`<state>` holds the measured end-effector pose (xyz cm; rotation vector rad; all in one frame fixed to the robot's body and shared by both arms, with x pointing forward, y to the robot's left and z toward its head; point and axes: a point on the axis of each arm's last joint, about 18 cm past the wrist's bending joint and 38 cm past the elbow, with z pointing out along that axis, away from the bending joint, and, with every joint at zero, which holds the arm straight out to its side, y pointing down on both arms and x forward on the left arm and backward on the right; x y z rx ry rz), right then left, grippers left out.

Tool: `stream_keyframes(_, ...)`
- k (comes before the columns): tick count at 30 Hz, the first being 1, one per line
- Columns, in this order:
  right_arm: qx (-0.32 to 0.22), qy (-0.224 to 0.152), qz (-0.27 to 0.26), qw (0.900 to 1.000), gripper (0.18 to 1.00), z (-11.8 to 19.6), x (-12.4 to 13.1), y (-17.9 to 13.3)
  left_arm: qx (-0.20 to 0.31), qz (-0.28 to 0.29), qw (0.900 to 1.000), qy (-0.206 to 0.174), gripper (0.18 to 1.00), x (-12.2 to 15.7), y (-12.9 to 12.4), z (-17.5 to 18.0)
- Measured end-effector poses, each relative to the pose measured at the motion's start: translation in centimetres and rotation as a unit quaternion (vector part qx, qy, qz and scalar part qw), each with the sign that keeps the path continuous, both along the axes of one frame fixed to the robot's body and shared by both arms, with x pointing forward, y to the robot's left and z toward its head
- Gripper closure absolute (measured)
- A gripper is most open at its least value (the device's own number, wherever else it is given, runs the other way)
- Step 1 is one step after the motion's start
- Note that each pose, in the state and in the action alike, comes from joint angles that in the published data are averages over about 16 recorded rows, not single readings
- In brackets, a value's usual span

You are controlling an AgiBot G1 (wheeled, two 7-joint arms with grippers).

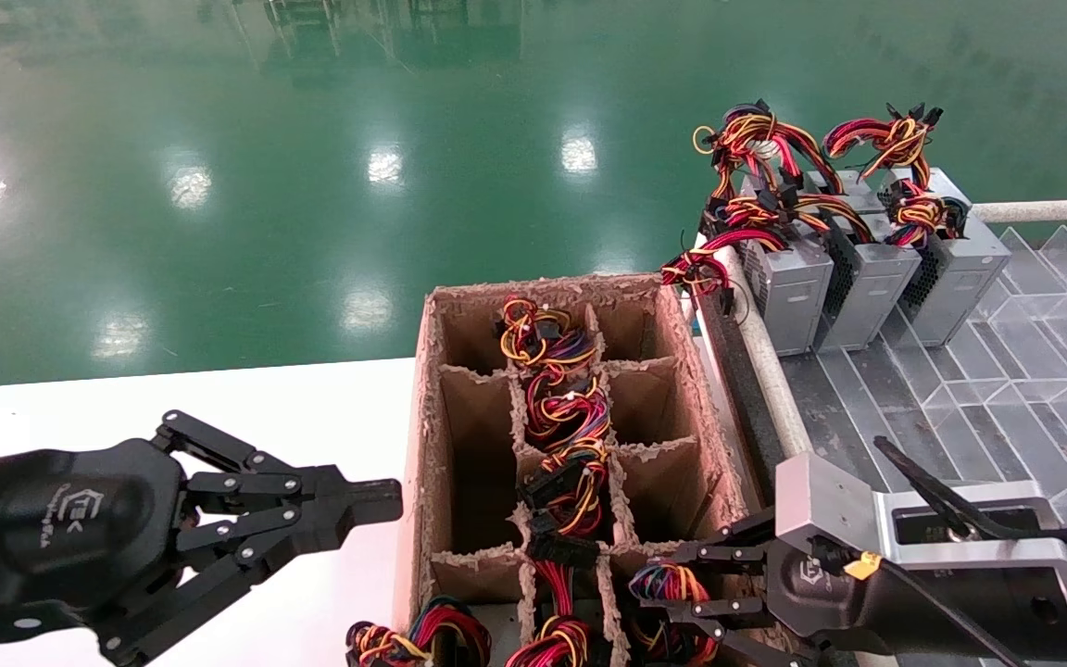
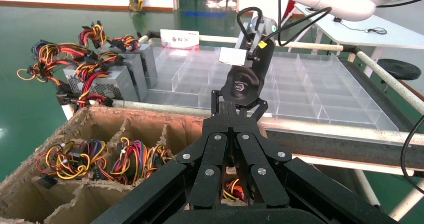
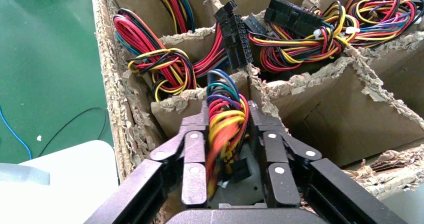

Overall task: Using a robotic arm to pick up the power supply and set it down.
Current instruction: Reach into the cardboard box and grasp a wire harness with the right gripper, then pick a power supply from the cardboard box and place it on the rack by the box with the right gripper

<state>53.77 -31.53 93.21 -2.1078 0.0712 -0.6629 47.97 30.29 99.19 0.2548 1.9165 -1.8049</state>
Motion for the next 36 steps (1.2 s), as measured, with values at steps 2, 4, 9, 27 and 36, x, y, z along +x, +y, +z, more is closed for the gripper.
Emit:
stream_keyframes(2,0.000,-0.002,0.000,1.000,0.781,0.1,-0.1,-0.1,0.000,0.000,1.0000,0.000,0.993,0.0,0.0,0.0)
stream_keyframes(4,0.000,-0.005,0.000,1.000,0.814,0.3,-0.2,-0.2,0.000,0.000,1.0000,0.000,0.993,0.0,0.0,0.0)
stream_keyframes(9,0.004,-0.018,0.005,1.000,0.869,1.2,-0.6,-0.5,0.000,0.000,1.0000,0.000,0.993,0.0,0.0,0.0)
stream_keyframes(27,0.069,-0.145,0.069,0.985,0.907,9.8,-4.8,-0.9,0.000,0.000,1.0000,0.000,0.993,0.0,0.0,0.0)
stream_keyframes(36,0.078,-0.246,0.087,0.962,0.909,16.5,-8.2,-1.8,0.000,0.000,1.0000,0.000,0.993,0.0,0.0,0.0)
